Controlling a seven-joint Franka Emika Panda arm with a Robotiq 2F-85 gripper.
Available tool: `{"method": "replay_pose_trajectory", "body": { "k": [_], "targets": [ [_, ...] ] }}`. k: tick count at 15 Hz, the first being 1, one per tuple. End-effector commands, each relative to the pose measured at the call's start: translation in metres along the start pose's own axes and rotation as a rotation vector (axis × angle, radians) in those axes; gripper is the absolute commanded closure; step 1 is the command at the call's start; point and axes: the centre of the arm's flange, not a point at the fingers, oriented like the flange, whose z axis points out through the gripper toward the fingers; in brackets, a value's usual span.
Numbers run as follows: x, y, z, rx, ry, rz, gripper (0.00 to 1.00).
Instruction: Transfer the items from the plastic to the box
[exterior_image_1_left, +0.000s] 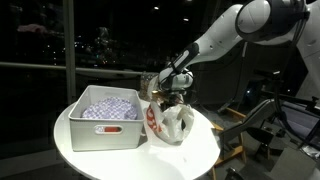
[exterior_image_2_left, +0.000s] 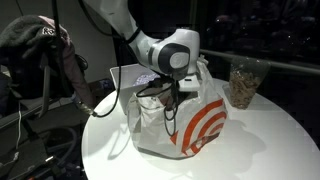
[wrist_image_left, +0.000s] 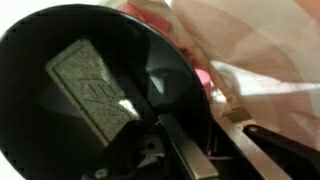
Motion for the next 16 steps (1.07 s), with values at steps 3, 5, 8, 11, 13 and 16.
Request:
{"method": "replay_pose_trajectory", "body": {
  "k": [3,5,8,11,13,16],
  "targets": [
    [-0.008,0.005,-0.040,0.012,0.024,0.005,0.97],
    [-0.009,0.007,-0.054,0.034,0.038,0.003,0.97],
    [-0.011,0.012,-0.078,0.085,0.064,-0.010,0.97],
    [-0.012,0.021,-0.110,0.204,0.076,-0.065,0.97],
    [-0.013,0.026,-0.131,0.319,0.048,-0.096,0.97],
    [-0.014,0.035,-0.158,0.461,0.066,-0.155,0.97]
  ]
}}
